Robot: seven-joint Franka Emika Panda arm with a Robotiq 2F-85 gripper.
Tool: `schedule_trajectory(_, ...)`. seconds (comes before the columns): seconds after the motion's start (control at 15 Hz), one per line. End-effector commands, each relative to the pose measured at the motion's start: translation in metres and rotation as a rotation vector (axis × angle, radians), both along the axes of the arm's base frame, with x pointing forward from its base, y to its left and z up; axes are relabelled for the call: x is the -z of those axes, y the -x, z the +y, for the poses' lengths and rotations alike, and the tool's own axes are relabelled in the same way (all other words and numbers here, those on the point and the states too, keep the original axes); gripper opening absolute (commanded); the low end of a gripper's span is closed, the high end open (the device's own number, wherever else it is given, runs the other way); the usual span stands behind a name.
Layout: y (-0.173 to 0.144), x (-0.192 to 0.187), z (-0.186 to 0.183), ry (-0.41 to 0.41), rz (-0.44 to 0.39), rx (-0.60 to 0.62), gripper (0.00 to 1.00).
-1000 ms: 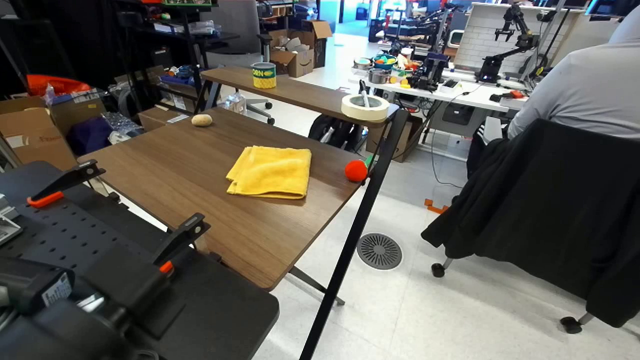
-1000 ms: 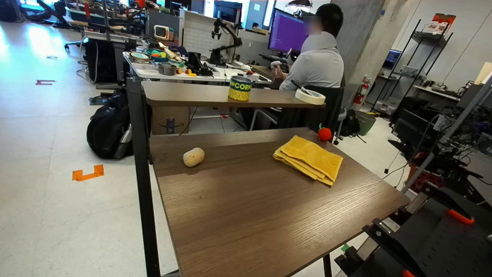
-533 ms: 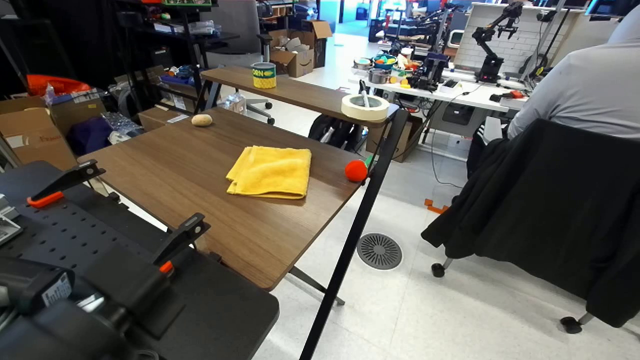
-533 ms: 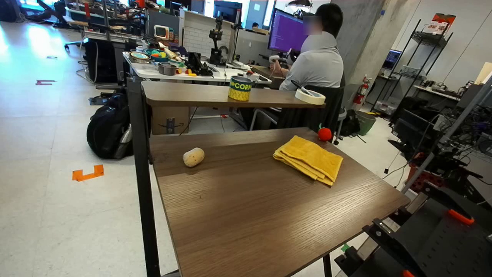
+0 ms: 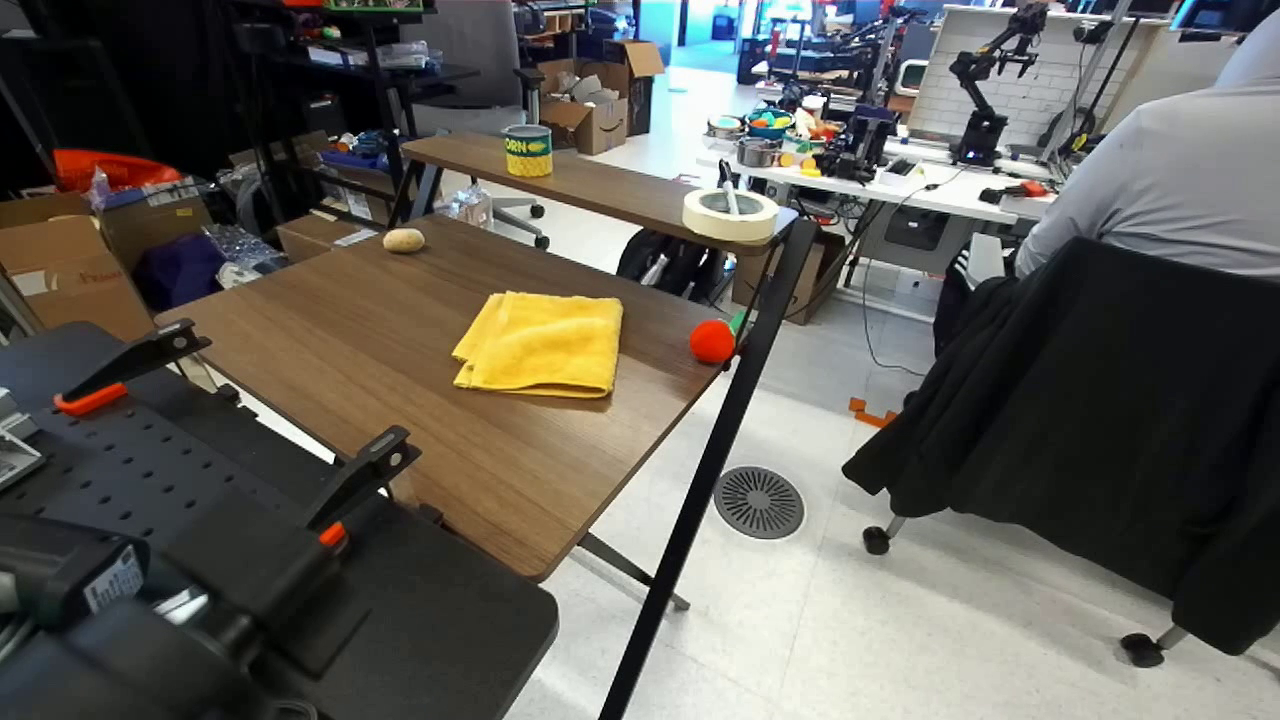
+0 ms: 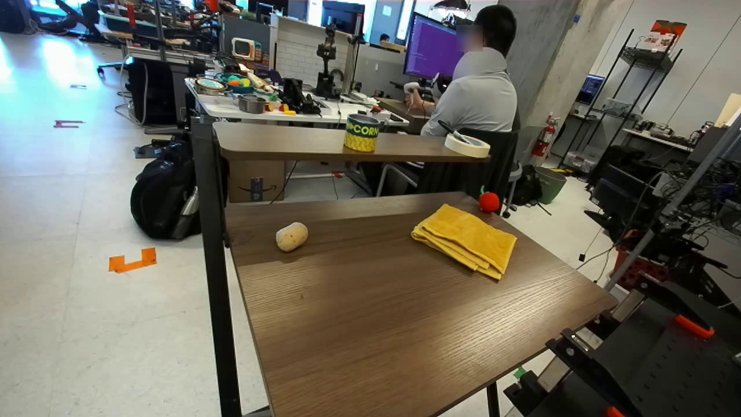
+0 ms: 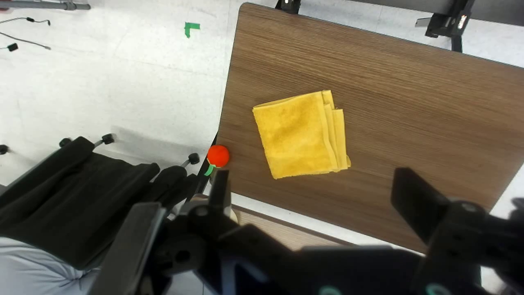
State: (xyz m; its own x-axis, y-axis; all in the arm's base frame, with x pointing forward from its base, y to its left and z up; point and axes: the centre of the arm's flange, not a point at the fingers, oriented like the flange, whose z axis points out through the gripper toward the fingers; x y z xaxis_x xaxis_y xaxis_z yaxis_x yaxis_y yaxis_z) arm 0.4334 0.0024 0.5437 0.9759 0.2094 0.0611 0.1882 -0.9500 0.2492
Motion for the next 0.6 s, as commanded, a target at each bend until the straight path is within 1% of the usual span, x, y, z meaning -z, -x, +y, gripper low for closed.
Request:
schedule_trajectory(0.0,0.0000,0.0000,0.0000,0.000,0.000,0.000,1.00)
schedule_trajectory(0.47,0.0000,0.0000,0.0000,0.000,0.000,0.000,1.00)
schedule_trajectory(0.53,-0.0078,-0.0009,-0.0003,-0.008,-0.022,0.021,1.00)
